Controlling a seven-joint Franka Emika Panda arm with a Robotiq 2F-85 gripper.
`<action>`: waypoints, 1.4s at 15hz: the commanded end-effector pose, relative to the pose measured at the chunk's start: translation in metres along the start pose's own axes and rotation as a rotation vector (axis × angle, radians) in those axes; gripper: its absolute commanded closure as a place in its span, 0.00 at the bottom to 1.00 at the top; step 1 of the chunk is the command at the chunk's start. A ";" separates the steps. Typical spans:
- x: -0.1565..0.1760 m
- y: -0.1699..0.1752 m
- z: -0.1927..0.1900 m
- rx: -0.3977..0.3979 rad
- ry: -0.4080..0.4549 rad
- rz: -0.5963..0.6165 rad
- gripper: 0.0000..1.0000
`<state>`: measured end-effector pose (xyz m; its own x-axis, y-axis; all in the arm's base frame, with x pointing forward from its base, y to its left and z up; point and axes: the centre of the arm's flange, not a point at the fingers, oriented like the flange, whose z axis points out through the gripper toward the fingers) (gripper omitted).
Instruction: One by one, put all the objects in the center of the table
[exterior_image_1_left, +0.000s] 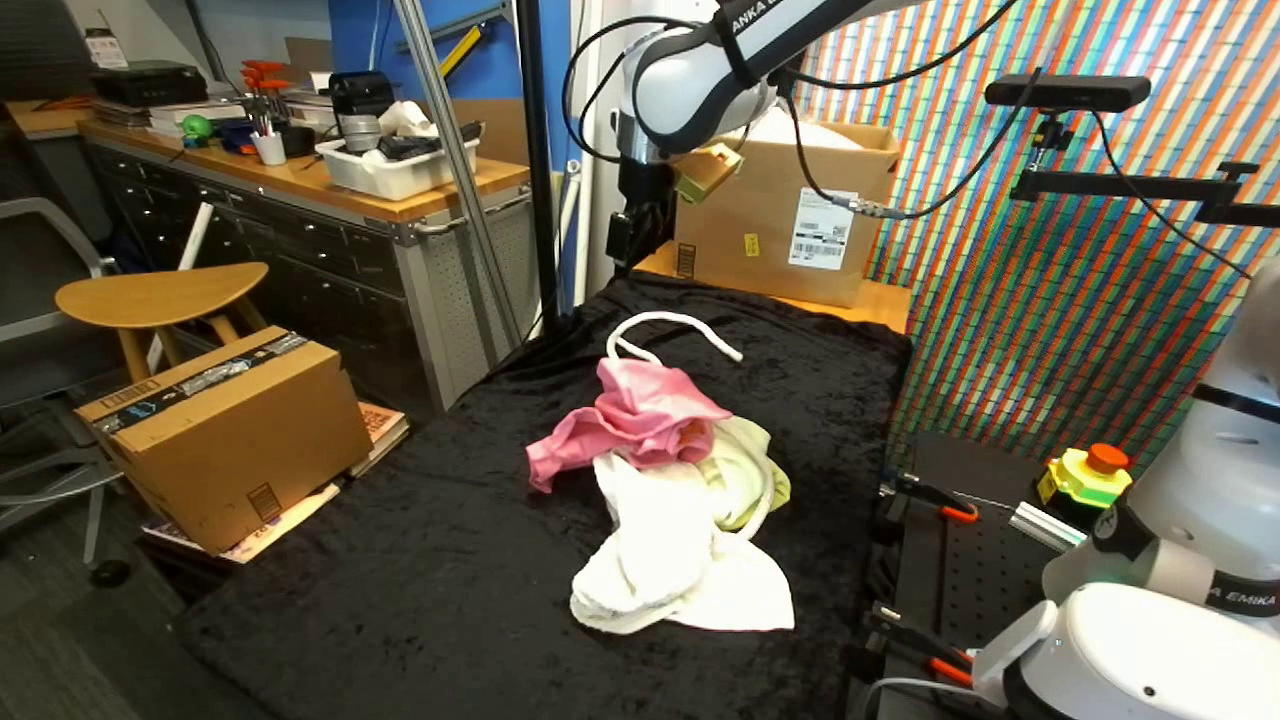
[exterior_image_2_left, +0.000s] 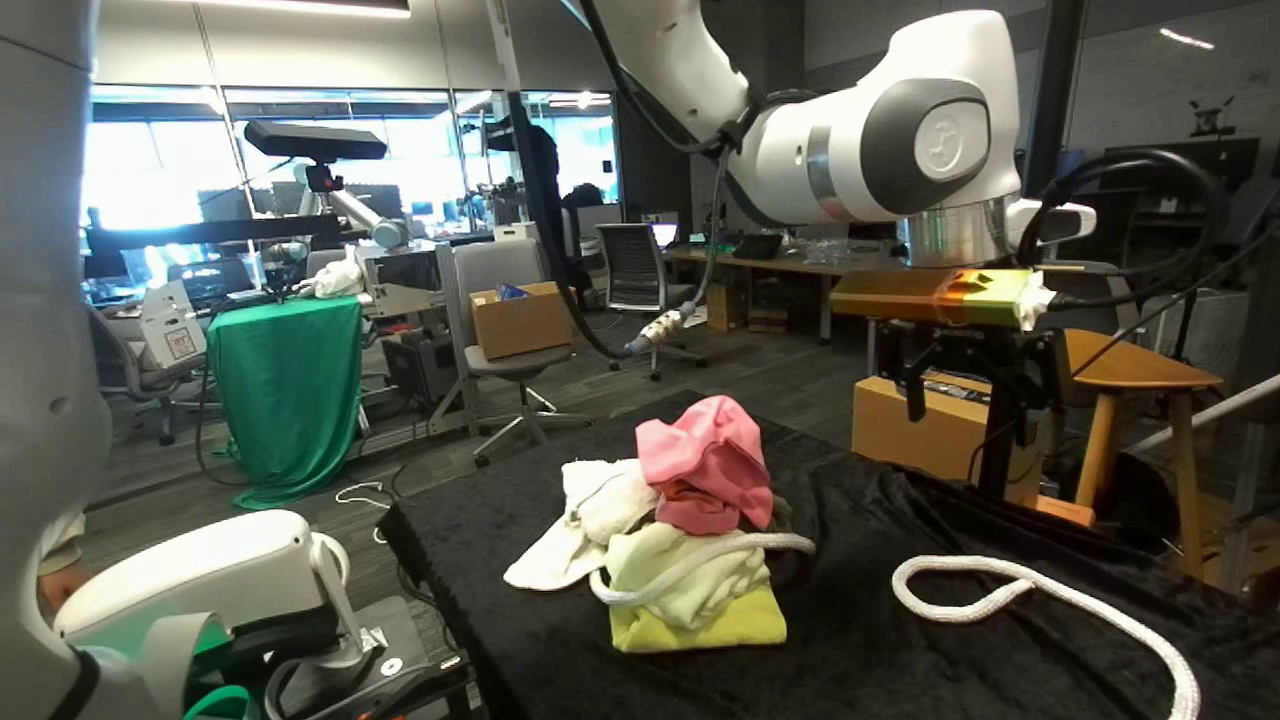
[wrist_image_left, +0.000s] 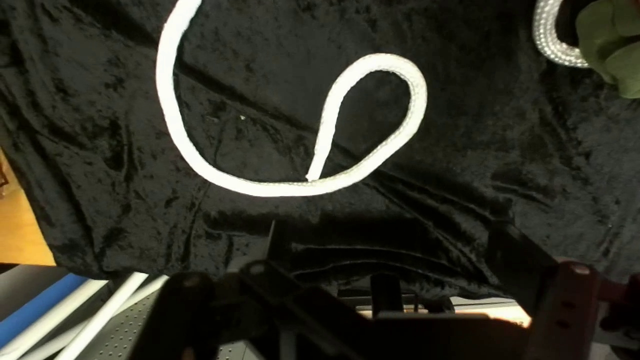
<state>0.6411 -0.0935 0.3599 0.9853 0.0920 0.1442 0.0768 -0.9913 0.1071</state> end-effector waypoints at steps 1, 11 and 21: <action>0.039 0.017 0.026 -0.008 -0.059 -0.011 0.00; 0.069 0.027 0.091 0.060 -0.244 -0.016 0.00; 0.075 0.034 0.142 0.182 -0.367 -0.060 0.00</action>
<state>0.7132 -0.1207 0.2379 0.9691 0.1366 -0.2053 0.1288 -0.9904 -0.0508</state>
